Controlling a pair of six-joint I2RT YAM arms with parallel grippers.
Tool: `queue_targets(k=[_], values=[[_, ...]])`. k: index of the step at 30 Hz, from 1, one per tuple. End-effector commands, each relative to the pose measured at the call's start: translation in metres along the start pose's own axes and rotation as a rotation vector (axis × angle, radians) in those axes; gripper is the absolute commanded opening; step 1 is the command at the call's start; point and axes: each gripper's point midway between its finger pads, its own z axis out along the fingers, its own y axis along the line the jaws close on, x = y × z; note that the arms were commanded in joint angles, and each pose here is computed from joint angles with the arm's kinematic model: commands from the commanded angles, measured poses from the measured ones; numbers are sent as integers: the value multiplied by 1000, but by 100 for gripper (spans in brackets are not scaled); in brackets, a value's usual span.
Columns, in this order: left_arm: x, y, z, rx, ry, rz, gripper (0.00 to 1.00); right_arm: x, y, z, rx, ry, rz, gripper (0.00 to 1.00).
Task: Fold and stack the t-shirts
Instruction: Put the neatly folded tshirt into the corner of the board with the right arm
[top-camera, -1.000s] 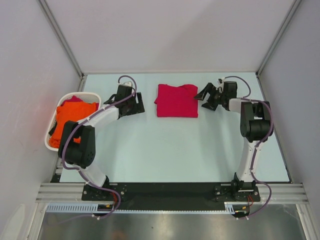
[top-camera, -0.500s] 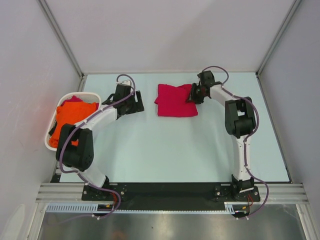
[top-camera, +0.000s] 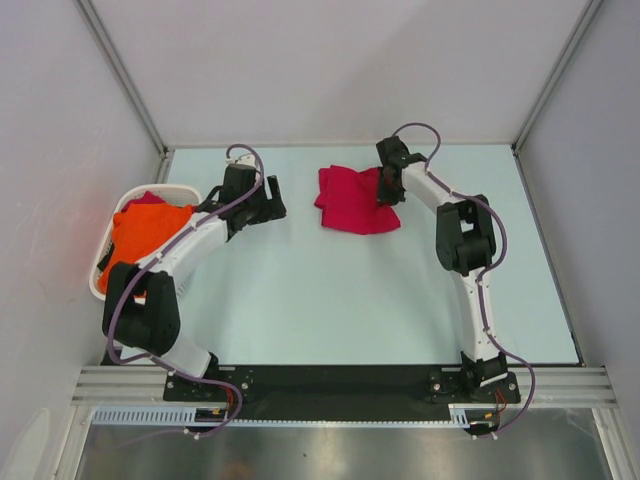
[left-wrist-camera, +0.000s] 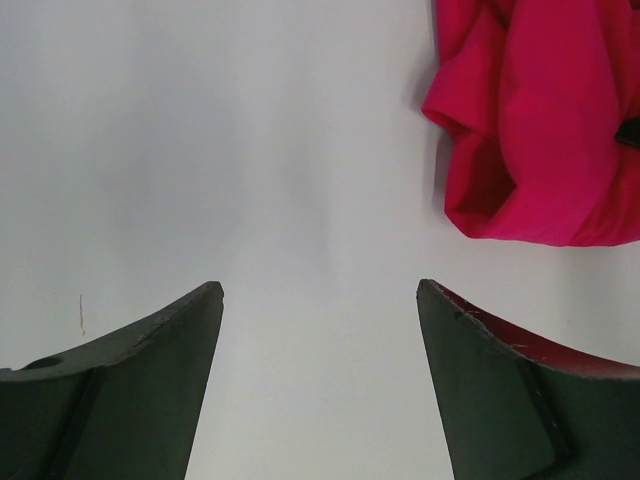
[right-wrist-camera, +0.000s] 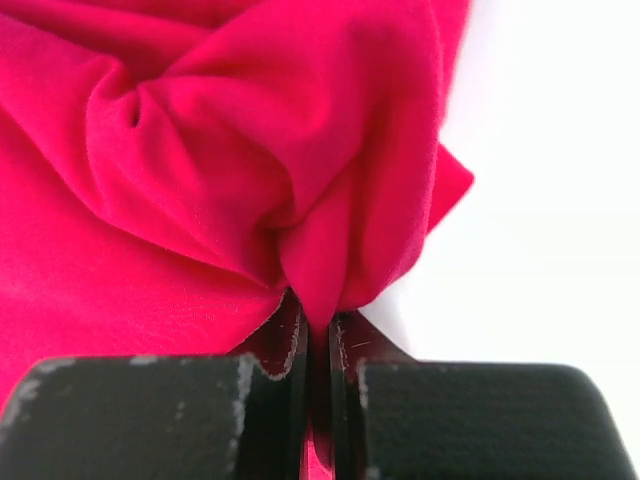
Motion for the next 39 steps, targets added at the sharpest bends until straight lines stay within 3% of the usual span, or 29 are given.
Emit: queue_targets(k=[1, 19, 23, 29, 31, 33, 34, 37, 39], values=[[-22, -7, -17, 25, -71, -8, 84, 42, -145, 9, 546, 150, -98, 0], [-11, -20, -13, 96, -38, -21, 84, 22, -355, -57, 973, 143, 121, 0], [-7, -23, -11, 107, -24, -18, 84, 7, -370, -71, 1018, 88, 156, 0], [4, -23, -5, 98, 2, -15, 85, -32, -344, -87, 959, -93, 169, 3], [8, -23, -4, 100, 10, -12, 85, -39, -332, -88, 918, -148, 151, 14], [10, -23, -3, 99, 15, -12, 85, -45, -315, -95, 869, -200, 134, 58], [11, -23, -3, 99, 15, -12, 85, -49, -310, -98, 864, -228, 141, 99], [10, -23, -4, 101, 14, -11, 86, -55, -292, -118, 918, -288, 119, 100], [10, -24, -5, 106, 13, -8, 86, -62, -255, -131, 908, -349, 49, 100]])
